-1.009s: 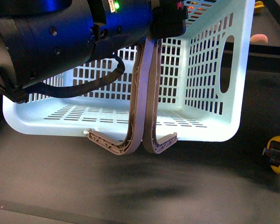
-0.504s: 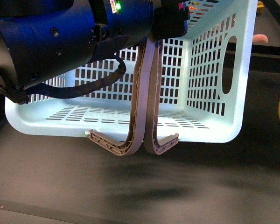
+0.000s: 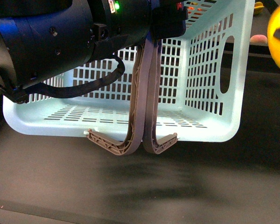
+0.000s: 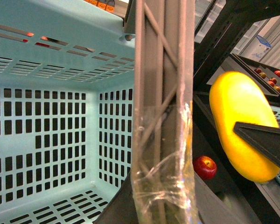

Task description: Pick mango with right arm and hold basket with left

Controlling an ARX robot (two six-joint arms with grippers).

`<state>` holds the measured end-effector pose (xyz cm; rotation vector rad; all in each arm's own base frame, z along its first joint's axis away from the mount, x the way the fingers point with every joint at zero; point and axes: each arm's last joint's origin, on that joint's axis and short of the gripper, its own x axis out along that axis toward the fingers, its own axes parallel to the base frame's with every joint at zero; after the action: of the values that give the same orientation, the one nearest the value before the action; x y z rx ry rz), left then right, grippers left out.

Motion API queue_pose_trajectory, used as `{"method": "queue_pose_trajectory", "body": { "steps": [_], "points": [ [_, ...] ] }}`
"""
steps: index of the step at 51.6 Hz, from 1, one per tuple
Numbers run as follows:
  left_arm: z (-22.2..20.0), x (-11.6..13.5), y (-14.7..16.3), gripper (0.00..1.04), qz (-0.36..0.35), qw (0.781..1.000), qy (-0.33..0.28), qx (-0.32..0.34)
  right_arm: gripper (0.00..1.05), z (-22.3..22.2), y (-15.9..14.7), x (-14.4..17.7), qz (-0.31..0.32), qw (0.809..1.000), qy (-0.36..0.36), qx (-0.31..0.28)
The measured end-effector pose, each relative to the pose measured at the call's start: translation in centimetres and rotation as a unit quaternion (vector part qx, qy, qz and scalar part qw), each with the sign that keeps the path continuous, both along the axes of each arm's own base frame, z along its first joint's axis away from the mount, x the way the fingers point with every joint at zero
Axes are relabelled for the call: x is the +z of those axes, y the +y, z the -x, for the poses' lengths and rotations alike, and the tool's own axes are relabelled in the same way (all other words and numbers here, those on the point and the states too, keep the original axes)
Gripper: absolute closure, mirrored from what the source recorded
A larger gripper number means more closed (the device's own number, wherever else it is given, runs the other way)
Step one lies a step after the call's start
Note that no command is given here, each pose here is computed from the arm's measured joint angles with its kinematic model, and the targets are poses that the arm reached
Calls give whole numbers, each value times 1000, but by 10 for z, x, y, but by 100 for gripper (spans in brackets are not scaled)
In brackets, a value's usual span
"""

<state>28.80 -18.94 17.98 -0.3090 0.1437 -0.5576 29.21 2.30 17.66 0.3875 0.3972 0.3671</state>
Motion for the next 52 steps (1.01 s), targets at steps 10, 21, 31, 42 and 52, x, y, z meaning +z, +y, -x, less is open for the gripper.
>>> {"method": "queue_pose_trajectory", "body": {
  "steps": [10,21,31,42,52],
  "points": [
    [0,0,0,96,0,1000,0,0,47,7,40,7,11,999,-17,50],
    [0,0,0,96,0,1000,0,0,47,-5,60,-16,38,999,13,36],
    [0,0,0,96,0,1000,0,0,47,-26,69,-32,46,998,27,20],
    [0,0,0,96,0,1000,0,0,47,-49,81,-40,45,998,33,21],
    [0,0,0,96,0,1000,0,-1,27,-61,92,-42,47,998,30,19]
  ]
}}
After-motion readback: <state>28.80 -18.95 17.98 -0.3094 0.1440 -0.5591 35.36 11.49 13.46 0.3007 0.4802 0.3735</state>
